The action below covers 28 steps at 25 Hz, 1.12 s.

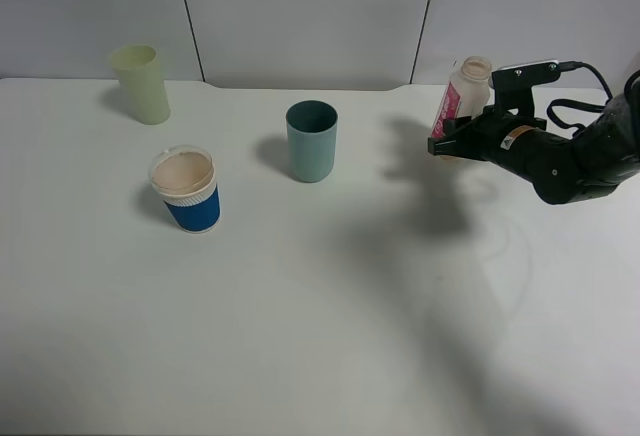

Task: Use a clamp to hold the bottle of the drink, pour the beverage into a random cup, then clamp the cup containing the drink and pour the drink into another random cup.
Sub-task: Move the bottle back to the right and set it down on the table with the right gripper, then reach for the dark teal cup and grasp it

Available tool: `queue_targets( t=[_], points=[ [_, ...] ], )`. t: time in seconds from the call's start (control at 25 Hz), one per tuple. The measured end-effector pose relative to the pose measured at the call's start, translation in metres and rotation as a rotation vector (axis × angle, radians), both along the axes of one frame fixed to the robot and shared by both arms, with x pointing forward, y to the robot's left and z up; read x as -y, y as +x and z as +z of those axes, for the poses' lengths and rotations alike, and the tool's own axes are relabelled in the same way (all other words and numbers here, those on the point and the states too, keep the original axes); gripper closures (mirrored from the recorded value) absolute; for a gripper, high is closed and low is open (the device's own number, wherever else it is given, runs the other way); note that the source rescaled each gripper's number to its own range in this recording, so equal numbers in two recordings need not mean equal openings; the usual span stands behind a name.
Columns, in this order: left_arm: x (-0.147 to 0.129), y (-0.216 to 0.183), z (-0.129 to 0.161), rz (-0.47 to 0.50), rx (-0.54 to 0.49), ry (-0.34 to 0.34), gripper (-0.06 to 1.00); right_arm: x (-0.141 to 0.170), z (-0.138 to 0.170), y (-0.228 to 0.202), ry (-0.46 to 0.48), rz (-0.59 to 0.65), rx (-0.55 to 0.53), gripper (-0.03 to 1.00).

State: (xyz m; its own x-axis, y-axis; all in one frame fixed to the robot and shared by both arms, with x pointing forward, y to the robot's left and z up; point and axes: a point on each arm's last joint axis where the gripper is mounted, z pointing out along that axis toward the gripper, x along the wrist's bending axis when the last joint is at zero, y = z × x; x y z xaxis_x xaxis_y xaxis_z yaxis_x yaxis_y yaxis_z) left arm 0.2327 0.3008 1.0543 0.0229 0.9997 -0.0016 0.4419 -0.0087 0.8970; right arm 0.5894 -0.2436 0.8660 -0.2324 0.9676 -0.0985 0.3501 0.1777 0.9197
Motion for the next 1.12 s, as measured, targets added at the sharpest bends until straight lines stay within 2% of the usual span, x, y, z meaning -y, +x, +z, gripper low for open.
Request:
queue_targets(
  t=[0.16,0.32,0.56,0.88,0.96,1.12],
  points=[
    [0.000,0.000,0.000,0.000,0.000,0.000,-0.05,0.000,0.000,0.000,0.002,-0.004,0.002,0.96],
    [0.000,0.000,0.000,0.000,0.000,0.000,-0.05,0.001,0.000,0.000,0.006,-0.018,0.000,0.82],
    [0.000,0.000,0.000,0.000,0.000,0.000,-0.05,0.002,0.000,0.000,0.009,-0.028,-0.004,0.73],
    [0.000,0.000,0.000,0.000,0.000,0.000,-0.05,0.002,0.000,0.001,0.011,-0.029,0.001,0.71],
    [0.000,0.000,0.000,0.000,0.000,0.000,-0.05,0.002,0.001,0.001,0.013,-0.035,0.004,0.65],
    [0.000,0.000,0.000,0.000,0.000,0.000,-0.05,0.003,0.014,0.002,0.032,-0.064,0.039,0.39]
  ],
)
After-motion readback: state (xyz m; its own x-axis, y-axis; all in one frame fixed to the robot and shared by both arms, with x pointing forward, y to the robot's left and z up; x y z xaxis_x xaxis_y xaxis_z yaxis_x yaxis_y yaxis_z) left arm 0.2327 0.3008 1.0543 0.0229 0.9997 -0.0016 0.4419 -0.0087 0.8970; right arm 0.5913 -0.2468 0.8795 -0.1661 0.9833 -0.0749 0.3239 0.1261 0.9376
